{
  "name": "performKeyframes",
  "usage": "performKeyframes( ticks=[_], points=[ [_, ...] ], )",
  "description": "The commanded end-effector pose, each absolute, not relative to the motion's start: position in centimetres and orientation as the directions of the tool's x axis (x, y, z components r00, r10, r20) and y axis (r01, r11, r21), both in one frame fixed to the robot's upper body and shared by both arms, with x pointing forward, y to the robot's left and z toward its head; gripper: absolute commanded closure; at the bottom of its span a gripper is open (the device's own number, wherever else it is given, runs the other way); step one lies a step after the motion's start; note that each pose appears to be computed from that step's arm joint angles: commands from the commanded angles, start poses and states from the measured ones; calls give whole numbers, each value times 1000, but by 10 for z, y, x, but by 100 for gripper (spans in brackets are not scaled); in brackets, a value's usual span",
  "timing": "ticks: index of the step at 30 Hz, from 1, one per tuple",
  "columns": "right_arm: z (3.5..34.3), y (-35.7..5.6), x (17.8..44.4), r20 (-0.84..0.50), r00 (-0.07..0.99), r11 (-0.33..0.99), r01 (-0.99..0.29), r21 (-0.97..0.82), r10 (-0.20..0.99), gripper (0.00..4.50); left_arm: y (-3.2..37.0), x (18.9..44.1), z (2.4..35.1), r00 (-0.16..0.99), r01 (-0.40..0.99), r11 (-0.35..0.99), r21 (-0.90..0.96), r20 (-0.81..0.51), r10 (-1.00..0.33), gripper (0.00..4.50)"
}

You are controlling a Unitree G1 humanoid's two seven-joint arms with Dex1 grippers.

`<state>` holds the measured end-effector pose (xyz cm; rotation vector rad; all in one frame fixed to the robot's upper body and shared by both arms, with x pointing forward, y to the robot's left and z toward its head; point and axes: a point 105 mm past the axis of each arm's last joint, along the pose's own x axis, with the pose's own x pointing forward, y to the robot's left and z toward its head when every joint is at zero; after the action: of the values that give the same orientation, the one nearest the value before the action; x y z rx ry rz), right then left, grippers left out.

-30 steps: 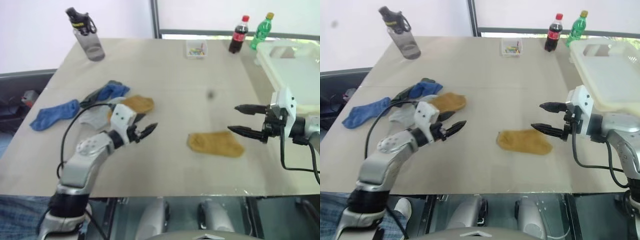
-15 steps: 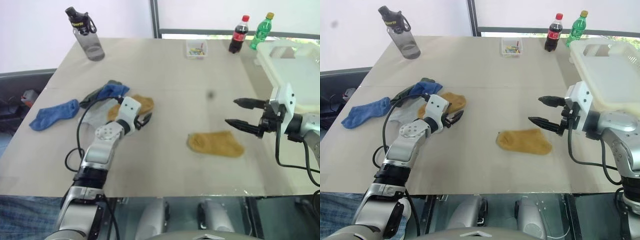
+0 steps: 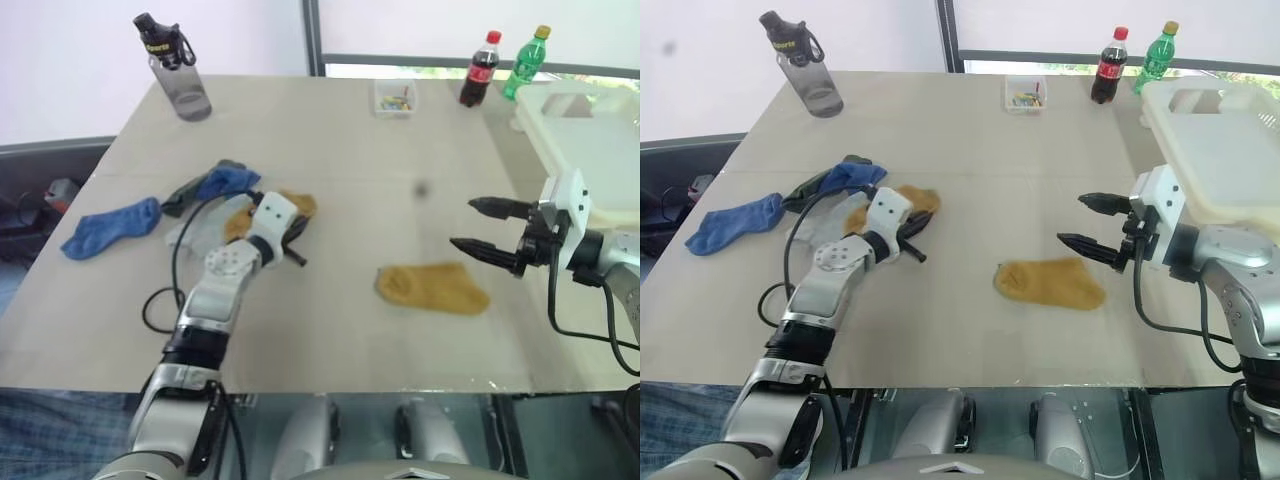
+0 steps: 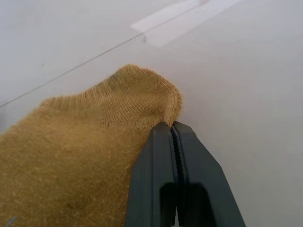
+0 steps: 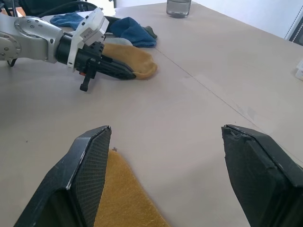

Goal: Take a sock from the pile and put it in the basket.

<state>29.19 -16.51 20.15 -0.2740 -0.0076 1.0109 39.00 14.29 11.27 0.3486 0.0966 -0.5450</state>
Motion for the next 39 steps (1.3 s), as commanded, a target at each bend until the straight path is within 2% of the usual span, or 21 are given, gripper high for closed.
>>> performKeyframes(
  ticks=[1, 8, 16, 22, 24, 27, 28, 30, 32, 33, 37, 39],
  points=[
    [215, -165, 291, -78, 542, 503, -817, -282, 837, 65, 99, 396, 137, 805, 584, 747, 317, -106, -584, 446],
    [215, -167, 290, -78, 558, 518, -807, -285, 826, 65, 28, 392, 148, 702, 690, 652, 315, -71, -708, 446],
    [215, -171, 287, -75, 577, 537, -794, -286, 813, 65, -34, 373, 138, 549, 809, 491, 324, -118, -827, 446],
    [213, -171, 287, -77, 588, 548, -787, -284, 805, 65, -54, 361, 137, 487, 847, 437, 302, -113, -866, 446],
    [212, -172, 287, -79, 592, 552, -785, -282, 802, 65, -57, 358, 141, 465, 868, 436, 239, -81, -882, 446],
    [210, -172, 287, -82, 597, 556, -782, -280, 798, 65, -60, 344, 145, 396, 901, 375, 217, -59, -916, 359],
    [210, -172, 288, -83, 598, 557, -782, -280, 797, 65, -57, 346, 148, 436, 881, 419, 219, -32, -899, 326],
    [209, -172, 289, -84, 600, 559, -780, -280, 795, 65, -50, 353, 152, 513, 837, 500, 221, 1, -859, 220],
    [208, -173, 289, -87, 605, 564, -777, -280, 791, 65, -41, 350, 154, 524, 825, 512, 238, 14, -851, 160],
    [208, -174, 291, -89, 613, 571, -772, -281, 785, 65, -36, 348, 156, 526, 823, 515, 241, 21, -850, 111],
    [198, -185, 301, -139, 673, 616, -727, -302, 726, 65, -11, 346, 168, 553, 806, 544, 233, 31, -832, 111],
    [187, -192, 310, -180, 712, 652, -697, -299, 678, 65, 12, 350, 162, 604, 779, 584, 228, -23, -796, 111]
  ],
)
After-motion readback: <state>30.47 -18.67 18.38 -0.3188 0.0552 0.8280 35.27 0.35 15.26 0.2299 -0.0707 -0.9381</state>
